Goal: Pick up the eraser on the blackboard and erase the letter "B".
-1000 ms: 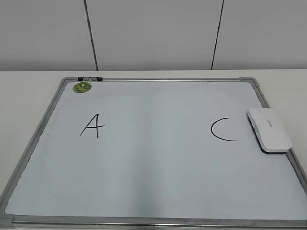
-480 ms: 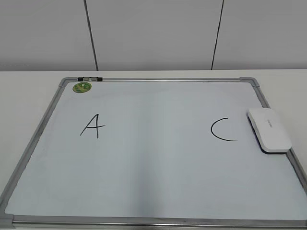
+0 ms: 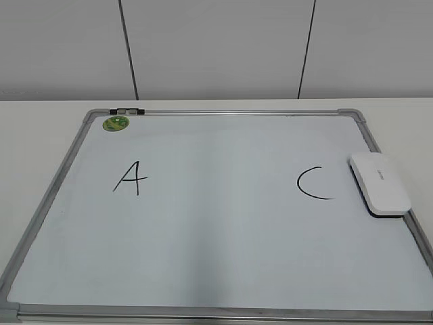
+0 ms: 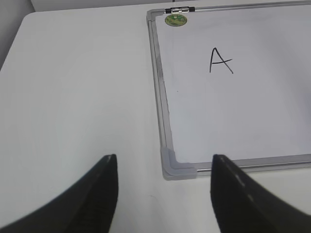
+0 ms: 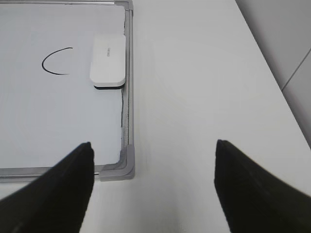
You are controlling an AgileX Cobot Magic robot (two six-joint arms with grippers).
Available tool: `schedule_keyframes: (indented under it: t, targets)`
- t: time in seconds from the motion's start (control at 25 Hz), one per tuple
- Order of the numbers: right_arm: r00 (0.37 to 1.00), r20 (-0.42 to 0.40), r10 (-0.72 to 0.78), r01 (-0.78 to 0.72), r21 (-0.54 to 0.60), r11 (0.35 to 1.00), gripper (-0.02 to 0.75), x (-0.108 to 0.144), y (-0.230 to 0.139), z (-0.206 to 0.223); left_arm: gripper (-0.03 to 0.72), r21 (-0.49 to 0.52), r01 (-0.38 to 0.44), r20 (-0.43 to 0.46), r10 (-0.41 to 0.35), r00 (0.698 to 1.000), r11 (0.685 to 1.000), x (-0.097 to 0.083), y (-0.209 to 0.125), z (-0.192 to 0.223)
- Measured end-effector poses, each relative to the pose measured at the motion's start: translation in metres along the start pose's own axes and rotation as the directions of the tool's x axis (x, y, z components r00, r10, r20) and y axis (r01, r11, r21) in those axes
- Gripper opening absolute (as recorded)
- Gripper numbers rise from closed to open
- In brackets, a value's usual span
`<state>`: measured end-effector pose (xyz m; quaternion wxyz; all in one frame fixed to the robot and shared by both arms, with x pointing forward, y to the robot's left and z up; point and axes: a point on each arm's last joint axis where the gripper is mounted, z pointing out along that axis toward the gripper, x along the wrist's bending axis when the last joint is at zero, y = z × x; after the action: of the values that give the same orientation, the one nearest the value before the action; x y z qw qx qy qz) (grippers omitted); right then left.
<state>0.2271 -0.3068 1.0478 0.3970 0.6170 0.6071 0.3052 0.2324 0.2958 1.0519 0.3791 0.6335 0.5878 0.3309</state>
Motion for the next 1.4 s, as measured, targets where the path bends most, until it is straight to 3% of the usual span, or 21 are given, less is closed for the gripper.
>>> schedule_keyframes:
  t: [1.4]
  targets:
    - [1.000, 0.002, 0.001, -0.001, 0.000, 1.000, 0.592, -0.0002, 0.0000, 0.0000, 0.397, 0.000, 0.000, 0.000, 0.000, 1.000, 1.000, 0.0000, 0.0000, 0.0000]
